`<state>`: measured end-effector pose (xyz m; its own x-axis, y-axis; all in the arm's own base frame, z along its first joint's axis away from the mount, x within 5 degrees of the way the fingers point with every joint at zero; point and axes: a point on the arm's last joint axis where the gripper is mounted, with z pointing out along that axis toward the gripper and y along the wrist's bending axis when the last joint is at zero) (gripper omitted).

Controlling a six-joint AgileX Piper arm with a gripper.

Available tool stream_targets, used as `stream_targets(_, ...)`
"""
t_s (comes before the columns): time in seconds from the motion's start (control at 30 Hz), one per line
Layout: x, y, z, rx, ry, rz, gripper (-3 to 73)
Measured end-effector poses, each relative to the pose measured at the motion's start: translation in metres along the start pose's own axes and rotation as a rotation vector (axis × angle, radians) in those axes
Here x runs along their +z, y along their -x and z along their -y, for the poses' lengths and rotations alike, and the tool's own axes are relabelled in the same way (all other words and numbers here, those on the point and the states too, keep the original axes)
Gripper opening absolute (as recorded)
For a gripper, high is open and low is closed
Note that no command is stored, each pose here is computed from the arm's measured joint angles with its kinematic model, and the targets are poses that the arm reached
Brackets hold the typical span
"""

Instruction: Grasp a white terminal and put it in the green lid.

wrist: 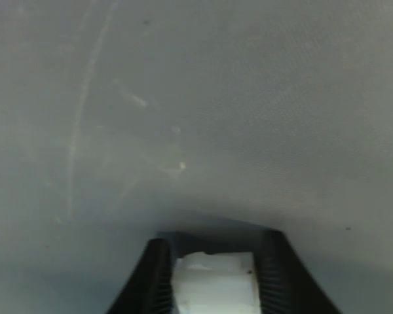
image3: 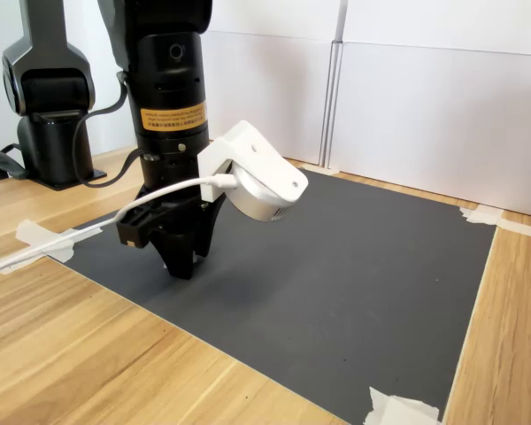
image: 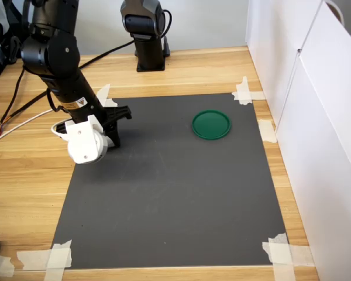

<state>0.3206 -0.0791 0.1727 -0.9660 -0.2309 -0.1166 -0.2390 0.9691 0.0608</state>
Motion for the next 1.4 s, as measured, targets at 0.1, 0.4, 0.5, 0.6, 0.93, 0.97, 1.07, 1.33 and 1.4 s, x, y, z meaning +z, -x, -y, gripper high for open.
stream_targets(0.1, 0.0, 0.0, 0.0, 0.001, 0.004, 0.0, 28.5)
stream_targets(0.4, -0.007, -0.001, -0.011, 0.007, 0.093, 0.003, 28.4)
stream_targets(0.5, -0.025, 0.003, -0.015, -0.029, 0.089, 0.043, 28.4)
stream_targets(0.6, -0.042, 0.014, -0.026, -0.113, 0.053, 0.065, 28.4)
stream_targets(0.93, -0.058, 0.044, -0.103, -0.426, 0.042, 0.02, 28.4)
stream_targets(0.97, -0.057, 0.045, -0.112, -0.454, 0.048, 0.015, 28.4)
stream_targets(1.07, -0.055, 0.047, -0.14, -0.536, 0.061, 0.007, 28.4)
stream_targets(1.33, -0.051, 0.043, -0.212, -0.752, 0.089, -0.002, 28.3)
stream_targets(1.4, -0.051, 0.04, -0.227, -0.797, 0.095, -0.002, 28.3)
